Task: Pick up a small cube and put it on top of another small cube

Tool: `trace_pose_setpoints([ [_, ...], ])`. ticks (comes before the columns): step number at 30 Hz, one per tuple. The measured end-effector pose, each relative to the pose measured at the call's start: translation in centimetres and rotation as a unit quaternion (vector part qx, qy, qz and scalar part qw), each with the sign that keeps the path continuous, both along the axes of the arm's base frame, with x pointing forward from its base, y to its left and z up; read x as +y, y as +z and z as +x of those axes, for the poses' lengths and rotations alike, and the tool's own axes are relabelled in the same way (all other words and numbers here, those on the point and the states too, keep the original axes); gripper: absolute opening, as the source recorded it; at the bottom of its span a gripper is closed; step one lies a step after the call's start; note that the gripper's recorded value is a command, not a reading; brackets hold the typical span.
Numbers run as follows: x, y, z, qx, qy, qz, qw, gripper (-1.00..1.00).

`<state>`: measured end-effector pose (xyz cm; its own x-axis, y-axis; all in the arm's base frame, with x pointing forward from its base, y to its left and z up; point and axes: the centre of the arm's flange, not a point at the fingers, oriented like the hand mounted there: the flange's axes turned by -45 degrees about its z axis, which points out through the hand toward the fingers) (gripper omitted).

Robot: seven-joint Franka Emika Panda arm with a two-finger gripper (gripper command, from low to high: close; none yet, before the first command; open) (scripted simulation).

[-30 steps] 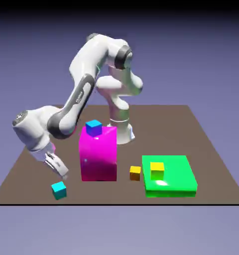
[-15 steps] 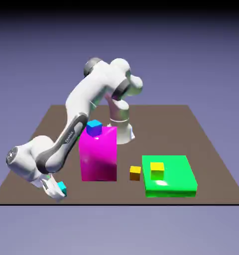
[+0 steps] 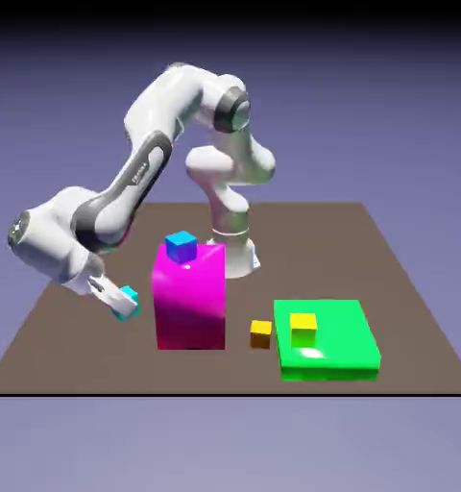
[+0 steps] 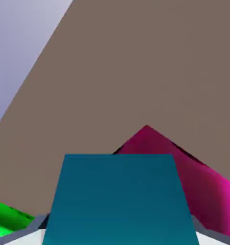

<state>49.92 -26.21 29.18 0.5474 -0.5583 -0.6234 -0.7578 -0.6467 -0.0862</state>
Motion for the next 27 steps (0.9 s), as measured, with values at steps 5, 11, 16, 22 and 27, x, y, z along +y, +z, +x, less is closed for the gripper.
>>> trace_pose_setpoints([
  [5, 3.1, 4.6, -2.4, -0.004, 0.049, 0.002, 0.999, -1.00],
  [11, 6.9, 9.8, -5.9, -0.008, 0.114, -0.016, 0.993, -1.00],
  [16, 9.8, 13.5, -9.5, -0.010, 0.166, -0.050, 0.985, -1.00],
  [22, 11.2, 11.0, -11.9, -0.011, 0.181, -0.063, 0.981, -1.00],
  [27, 11.8, 8.4, -13.1, -0.010, 0.182, -0.064, 0.981, 1.00],
])
